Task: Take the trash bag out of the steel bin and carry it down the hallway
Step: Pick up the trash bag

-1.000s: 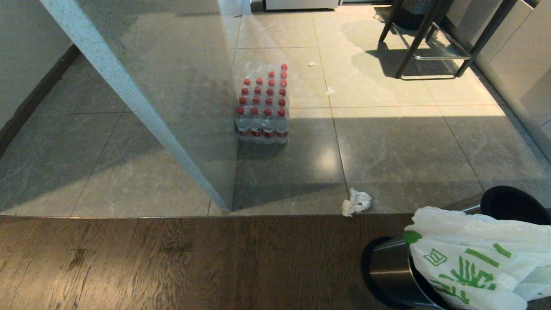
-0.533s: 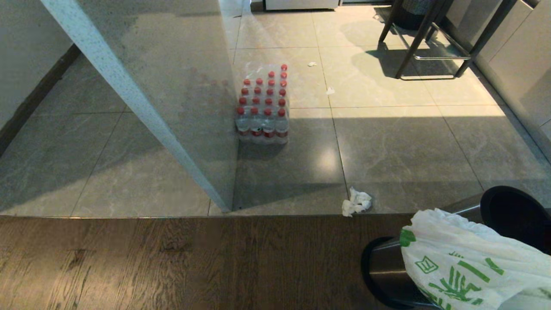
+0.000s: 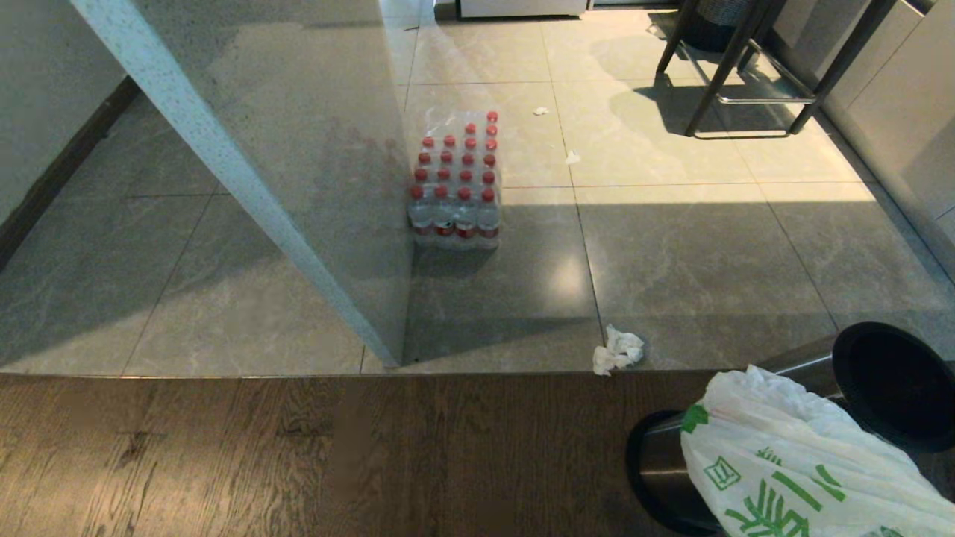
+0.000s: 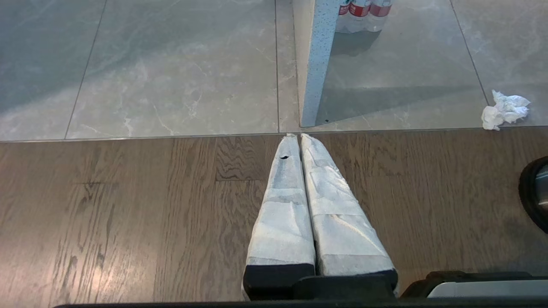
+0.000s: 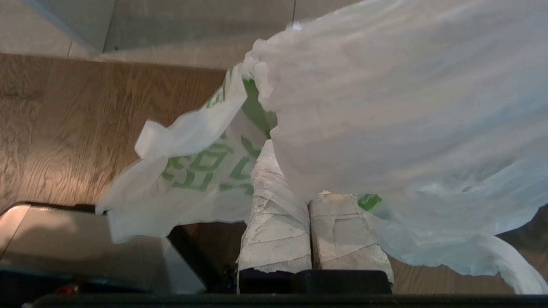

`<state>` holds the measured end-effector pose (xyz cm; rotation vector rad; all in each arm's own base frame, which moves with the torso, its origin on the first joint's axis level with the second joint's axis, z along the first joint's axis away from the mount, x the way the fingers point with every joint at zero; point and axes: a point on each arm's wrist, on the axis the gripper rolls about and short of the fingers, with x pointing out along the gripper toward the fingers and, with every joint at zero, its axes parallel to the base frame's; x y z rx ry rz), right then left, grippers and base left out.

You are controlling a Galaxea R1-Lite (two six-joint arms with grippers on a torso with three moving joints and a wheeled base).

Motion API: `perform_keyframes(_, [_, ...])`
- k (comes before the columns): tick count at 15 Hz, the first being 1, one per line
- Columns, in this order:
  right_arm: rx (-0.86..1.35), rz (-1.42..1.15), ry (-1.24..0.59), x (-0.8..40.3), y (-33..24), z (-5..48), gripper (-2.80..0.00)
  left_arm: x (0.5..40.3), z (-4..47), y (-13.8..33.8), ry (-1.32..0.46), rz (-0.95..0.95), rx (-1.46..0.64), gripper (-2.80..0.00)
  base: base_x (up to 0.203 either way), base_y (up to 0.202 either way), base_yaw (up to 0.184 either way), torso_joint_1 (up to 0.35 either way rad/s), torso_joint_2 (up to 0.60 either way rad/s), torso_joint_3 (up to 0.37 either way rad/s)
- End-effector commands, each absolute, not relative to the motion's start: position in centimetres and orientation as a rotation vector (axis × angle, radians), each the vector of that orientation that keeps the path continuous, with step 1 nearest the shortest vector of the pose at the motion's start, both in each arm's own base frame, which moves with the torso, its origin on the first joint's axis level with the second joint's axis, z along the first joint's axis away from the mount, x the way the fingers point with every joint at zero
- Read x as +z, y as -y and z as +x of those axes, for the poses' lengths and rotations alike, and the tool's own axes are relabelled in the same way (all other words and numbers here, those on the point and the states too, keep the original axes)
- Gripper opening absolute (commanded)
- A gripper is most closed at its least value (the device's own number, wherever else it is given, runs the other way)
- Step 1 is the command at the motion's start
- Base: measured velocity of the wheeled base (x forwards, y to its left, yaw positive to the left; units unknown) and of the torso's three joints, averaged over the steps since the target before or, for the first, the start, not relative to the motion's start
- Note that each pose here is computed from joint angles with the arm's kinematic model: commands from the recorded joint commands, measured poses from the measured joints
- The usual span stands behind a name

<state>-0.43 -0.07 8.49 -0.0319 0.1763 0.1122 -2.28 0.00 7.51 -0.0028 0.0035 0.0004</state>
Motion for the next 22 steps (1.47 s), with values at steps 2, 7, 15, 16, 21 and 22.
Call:
perform_keyframes(2, [0.054,-0.044,-0.227,8.0,0.0,-0.6,-2.8,7.5,-2.3,0.0,-0.003,-0.003,0.002,-2.8,0.0,0.0,0.0,0.0,0.0,0.0])
perform_keyframes(7, [0.018,-0.07,0.027,7.5,0.0,-2.5,-2.8,7.5,-2.3,0.0,-0.003,-0.003,0.0,-2.8,0.0,0.0,0.0,0.0,0.0,0.0])
perform_keyframes(15, [0.012,-0.062,0.043,7.5,0.0,-2.6,-2.8,7.5,-2.3,0.0,-0.003,-0.003,0.0,-2.8,0.0,0.0,0.0,0.0,0.0,0.0])
perform_keyframes(16, [0.011,-0.063,0.043,7.5,0.0,-2.6,-2.8,7.5,-2.3,0.0,-0.003,-0.003,0.002,-2.8,0.0,0.0,0.0,0.0,0.0,0.0])
perform_keyframes(21, [0.012,-0.061,0.043,7.5,0.0,-2.6,-2.8,7.6,-2.3,0.0,0.0,0.006,0.0,-2.8,0.0,0.0,0.0,0.0,0.0,0.0])
perform_keyframes(22, [0.011,-0.061,0.043,7.5,0.0,-2.6,-2.8,7.6,-2.3,0.0,-0.002,0.008,-0.001,-2.8,0.0,0.0,0.0,0.0,0.0,0.0])
